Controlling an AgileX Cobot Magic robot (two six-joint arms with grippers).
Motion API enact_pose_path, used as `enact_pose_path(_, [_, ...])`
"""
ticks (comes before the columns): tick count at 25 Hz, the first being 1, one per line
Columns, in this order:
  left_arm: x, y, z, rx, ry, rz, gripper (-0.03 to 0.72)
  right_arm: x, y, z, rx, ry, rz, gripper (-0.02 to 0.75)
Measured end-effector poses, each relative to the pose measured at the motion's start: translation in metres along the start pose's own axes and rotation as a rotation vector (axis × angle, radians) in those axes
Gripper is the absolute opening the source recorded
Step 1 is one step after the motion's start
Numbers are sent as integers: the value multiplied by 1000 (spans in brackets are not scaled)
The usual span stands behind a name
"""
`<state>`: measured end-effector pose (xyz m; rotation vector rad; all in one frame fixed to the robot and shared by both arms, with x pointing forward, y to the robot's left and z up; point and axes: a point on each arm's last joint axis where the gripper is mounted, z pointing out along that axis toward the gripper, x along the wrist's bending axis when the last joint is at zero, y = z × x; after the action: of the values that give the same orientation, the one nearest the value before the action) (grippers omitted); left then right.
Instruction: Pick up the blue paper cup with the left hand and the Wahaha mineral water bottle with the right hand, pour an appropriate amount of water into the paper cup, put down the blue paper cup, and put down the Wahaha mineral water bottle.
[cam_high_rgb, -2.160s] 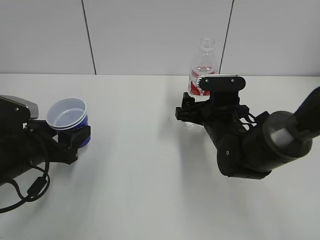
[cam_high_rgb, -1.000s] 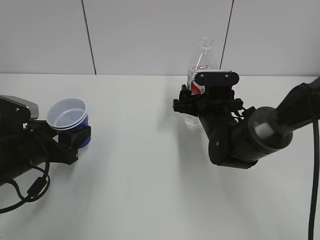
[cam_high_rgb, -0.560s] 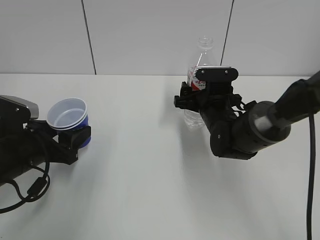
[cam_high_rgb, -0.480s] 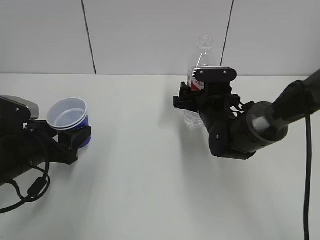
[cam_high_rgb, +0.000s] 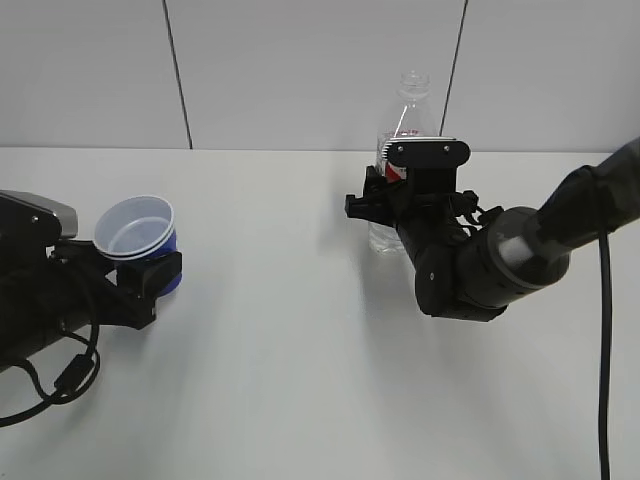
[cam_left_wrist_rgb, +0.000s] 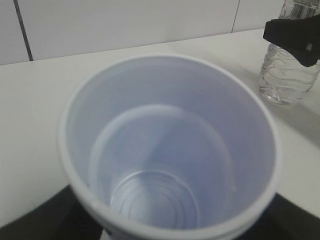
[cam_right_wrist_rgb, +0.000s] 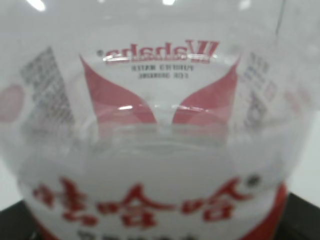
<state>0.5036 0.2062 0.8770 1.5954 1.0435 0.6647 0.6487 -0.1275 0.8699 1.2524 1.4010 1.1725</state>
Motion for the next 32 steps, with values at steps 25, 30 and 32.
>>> enact_pose_path(25, [-47, -5, 2, 51, -219, 1, 500, 42, 57, -41, -21, 446, -364, 497])
enact_pose_path(30, [-47, -1, 1, 50, -217, -26, 500, 59, 56, -50, -67, 518, -538, 496])
enact_pose_path(32, [-47, 4, -1, 53, -213, -17, 500, 60, 57, -51, -91, 522, -616, 496])
